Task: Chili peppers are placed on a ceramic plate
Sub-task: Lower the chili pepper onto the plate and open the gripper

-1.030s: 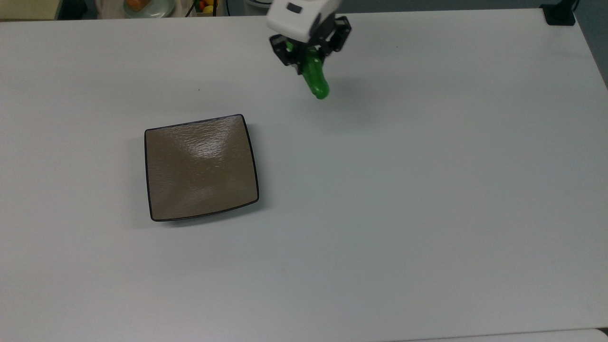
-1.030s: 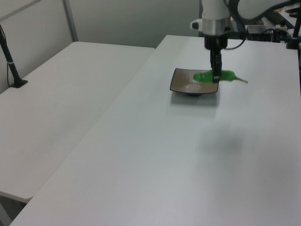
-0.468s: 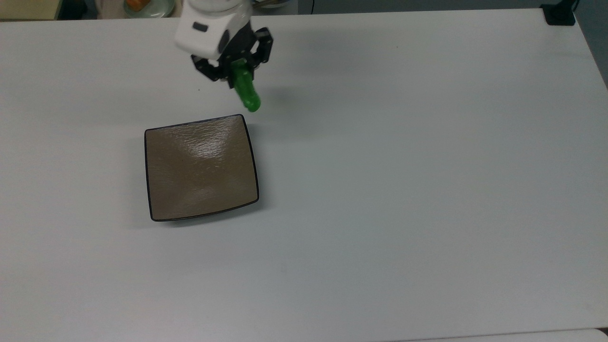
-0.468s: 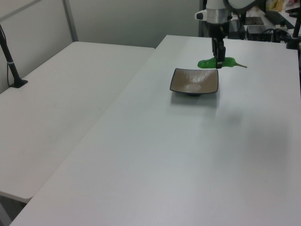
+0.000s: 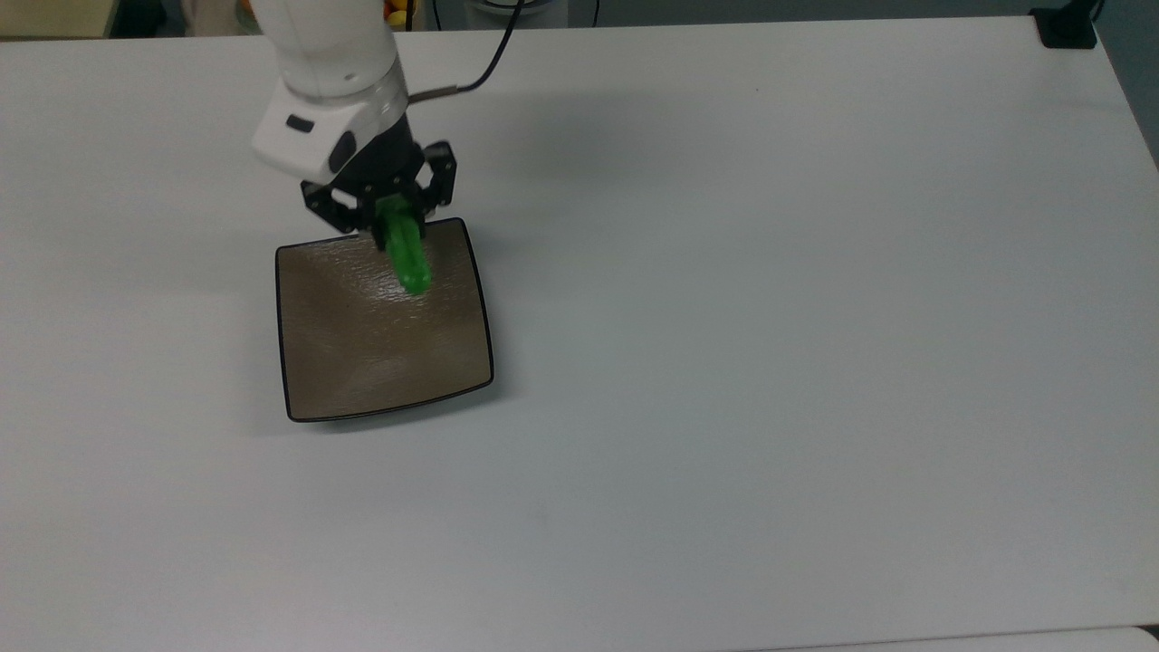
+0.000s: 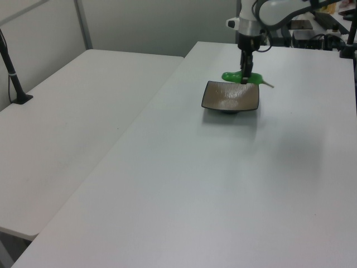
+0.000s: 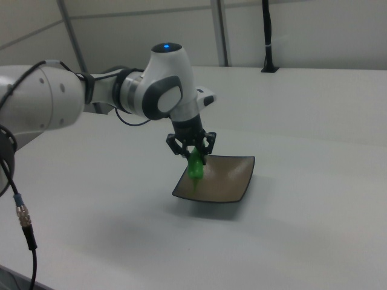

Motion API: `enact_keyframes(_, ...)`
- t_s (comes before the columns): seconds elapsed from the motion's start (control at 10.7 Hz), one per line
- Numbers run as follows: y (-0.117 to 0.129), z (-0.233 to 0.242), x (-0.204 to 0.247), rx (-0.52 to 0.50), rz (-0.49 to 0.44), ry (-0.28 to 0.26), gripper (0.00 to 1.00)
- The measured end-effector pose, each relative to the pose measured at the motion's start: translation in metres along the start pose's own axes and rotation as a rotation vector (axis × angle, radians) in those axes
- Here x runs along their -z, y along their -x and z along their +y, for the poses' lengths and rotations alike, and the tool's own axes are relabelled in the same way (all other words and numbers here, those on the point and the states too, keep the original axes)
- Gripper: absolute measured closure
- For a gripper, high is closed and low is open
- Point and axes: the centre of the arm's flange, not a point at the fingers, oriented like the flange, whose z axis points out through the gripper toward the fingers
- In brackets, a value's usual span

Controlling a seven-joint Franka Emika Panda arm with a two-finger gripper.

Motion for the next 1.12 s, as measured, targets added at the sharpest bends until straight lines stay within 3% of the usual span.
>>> enact_keyframes(0.28,-0.012,0.015,-0.036,-0.020,0.084,0.035,0.60)
enact_keyframes(0.75,-0.023,0.024,-0.069,-0.067,0.174,0.034,0.59)
enact_keyframes(1.12,-0.025,0.026,-0.067,-0.070,0.185,0.037,0.02)
